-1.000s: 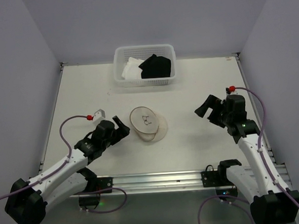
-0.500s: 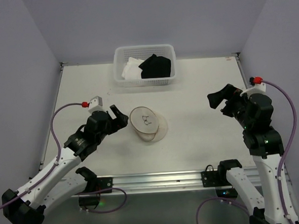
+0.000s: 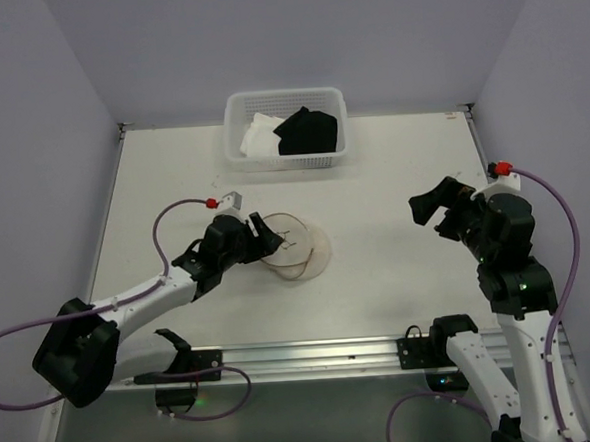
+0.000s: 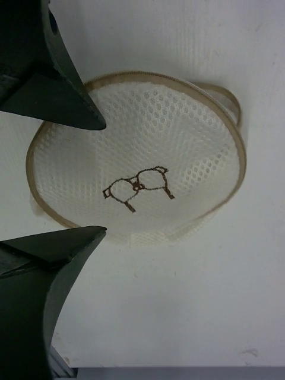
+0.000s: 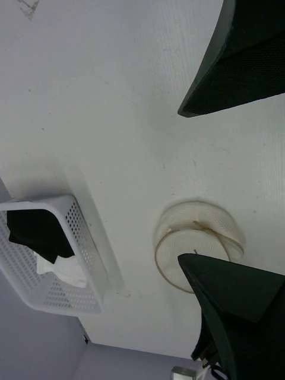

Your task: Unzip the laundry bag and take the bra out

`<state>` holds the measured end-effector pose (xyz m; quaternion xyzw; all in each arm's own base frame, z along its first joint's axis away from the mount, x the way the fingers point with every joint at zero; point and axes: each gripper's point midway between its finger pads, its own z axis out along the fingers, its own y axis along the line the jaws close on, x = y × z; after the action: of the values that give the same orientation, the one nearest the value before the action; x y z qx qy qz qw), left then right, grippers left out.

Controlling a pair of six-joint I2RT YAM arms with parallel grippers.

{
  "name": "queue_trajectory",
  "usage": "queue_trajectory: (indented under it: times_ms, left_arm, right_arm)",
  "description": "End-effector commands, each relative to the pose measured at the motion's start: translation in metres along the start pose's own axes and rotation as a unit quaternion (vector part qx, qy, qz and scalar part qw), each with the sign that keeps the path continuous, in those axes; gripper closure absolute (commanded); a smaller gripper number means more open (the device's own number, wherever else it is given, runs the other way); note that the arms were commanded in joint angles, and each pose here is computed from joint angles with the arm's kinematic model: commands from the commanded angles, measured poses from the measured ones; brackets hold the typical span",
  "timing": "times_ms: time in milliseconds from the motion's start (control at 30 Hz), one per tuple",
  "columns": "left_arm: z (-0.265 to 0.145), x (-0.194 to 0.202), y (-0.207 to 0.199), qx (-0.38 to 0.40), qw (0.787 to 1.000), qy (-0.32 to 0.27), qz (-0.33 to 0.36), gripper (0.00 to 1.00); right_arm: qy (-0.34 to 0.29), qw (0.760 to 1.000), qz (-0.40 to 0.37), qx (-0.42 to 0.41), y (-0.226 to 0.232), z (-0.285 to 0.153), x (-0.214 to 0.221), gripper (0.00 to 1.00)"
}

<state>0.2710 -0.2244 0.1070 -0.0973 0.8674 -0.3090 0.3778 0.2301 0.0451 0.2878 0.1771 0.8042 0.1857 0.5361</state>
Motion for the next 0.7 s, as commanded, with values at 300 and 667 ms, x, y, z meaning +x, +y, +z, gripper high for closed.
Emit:
queue_trajectory:
  times_ms: [300,667]
  left_arm:
    - [0.029,0.015,0.033,-0.022,0.999,-0.008,0.024,0.25]
    - [-0.052,-0.085,-0.024,-0.042,0.991,-0.103,0.071,0.00]
  right_arm:
    - [-0.005,1.000,-0.003,-0.001,-0.005,-0.008,0.007,0.01]
    - [-0.067,0.997,-0.028,0.004,0.004,-0.035,-0.033,0.01]
